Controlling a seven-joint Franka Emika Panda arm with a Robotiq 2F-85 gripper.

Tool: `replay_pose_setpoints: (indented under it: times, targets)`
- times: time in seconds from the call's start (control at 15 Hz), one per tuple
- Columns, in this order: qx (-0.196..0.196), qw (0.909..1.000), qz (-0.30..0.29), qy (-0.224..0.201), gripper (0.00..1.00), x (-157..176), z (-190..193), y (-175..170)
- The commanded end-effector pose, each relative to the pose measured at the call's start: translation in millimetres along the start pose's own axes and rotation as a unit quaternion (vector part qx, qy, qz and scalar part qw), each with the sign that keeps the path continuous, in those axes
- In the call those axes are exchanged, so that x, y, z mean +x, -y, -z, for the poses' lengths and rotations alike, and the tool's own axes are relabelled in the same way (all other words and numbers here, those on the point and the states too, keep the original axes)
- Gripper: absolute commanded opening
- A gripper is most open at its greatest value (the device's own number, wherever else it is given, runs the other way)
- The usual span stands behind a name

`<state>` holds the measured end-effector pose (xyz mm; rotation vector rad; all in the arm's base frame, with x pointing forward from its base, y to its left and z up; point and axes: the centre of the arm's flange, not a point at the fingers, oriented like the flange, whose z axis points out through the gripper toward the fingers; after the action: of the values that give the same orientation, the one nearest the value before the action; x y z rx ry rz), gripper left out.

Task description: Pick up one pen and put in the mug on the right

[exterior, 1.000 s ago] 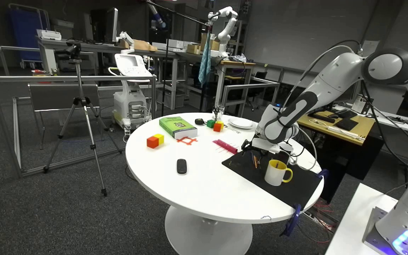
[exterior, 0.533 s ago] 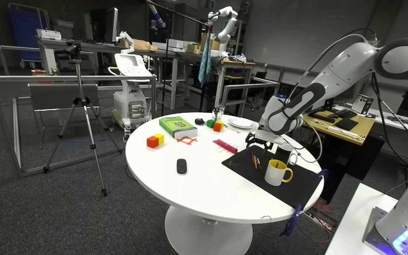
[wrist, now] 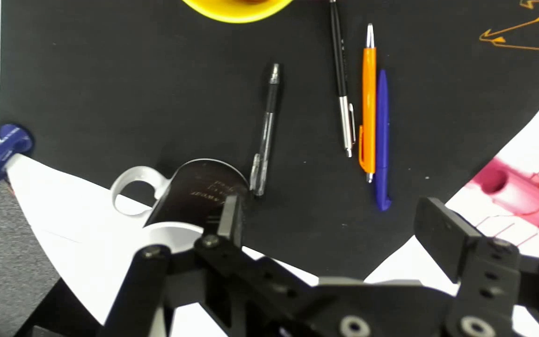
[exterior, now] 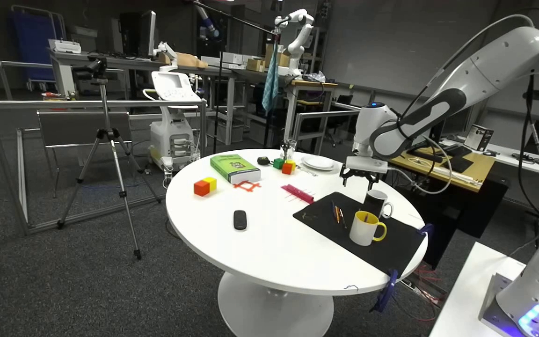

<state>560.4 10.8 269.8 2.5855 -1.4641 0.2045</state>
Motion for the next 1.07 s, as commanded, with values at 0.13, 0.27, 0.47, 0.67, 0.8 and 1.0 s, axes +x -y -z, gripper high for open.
replay_pose_setpoints:
  times: [0.13, 0.27, 0.47, 0.67, 0.8, 1.0]
  targets:
    - [-0.006, 0.9997, -0.022, -0.013, 1.00, -2.3, 5.7, -1.7]
    - [0.001, 0.9997, -0.017, -0.015, 1.00, -3.2, 7.9, -1.7]
    - [0.012, 0.9996, -0.015, -0.021, 1.00, -8.8, 1.4, 0.3]
    - [0.015, 0.9997, -0.009, -0.018, 1.00, -11.1, -12.6, -1.7]
    - [0.017, 0.9997, -0.010, -0.016, 1.00, -12.1, -23.4, -5.7]
    - [0.023, 0.9995, -0.022, -0.005, 1.00, -12.2, -38.2, -10.9]
